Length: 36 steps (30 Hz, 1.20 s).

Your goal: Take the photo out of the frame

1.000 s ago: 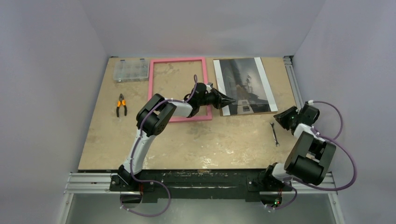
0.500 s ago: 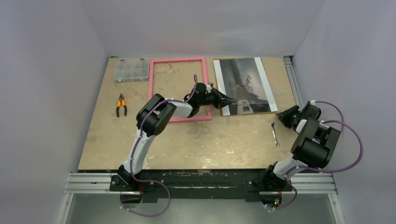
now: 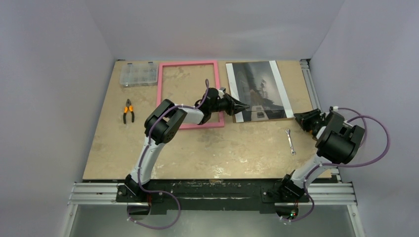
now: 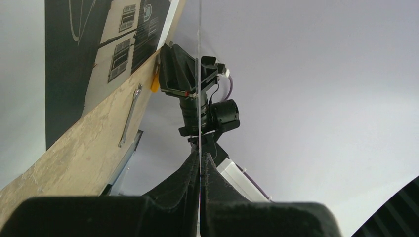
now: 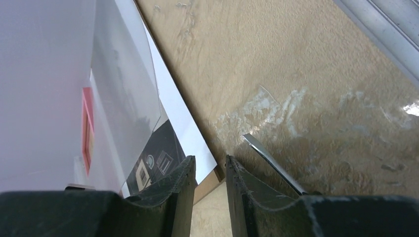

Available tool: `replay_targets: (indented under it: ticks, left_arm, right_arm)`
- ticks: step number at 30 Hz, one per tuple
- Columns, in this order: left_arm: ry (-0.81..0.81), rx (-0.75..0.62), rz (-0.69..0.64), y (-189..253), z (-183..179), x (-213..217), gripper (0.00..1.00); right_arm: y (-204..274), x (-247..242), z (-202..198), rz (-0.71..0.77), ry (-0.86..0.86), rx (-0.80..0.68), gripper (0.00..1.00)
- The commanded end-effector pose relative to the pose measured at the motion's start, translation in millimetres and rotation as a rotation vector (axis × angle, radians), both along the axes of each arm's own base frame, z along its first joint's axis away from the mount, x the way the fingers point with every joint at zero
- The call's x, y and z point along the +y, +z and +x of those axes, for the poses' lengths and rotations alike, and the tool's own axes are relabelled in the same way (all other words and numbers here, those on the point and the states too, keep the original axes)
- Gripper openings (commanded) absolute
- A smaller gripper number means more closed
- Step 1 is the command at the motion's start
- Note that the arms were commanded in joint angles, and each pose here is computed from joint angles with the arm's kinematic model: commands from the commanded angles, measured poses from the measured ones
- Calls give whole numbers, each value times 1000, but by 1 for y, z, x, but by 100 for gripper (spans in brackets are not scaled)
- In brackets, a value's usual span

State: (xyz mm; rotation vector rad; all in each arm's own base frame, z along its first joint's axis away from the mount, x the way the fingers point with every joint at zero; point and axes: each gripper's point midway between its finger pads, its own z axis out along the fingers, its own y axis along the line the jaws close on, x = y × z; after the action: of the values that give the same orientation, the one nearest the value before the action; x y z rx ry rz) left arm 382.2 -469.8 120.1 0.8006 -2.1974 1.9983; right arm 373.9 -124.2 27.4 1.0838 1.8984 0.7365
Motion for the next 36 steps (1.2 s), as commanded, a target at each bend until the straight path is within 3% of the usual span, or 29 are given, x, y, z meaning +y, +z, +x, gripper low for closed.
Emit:
replay_targets:
  ticks: [1,6,17,27,36]
  left_arm:
    - [2,-73,-50,31,3,-5,0]
    - [-1,-48,-49,20,0,-3,0]
    - [5,-47,-41,14,1,1,0]
    - [1,-41,-25,5,-1,3,0]
    - [3,-42,-27,5,0,2,0]
  right_arm:
    - [-9,-4,1,77,-38,-2,28]
    - [-3,5,7,135,1,-70,23]
    - [12,12,2,117,23,-114,12]
    - [30,12,5,85,28,-186,12]
    - [17,21,5,153,38,-182,14]
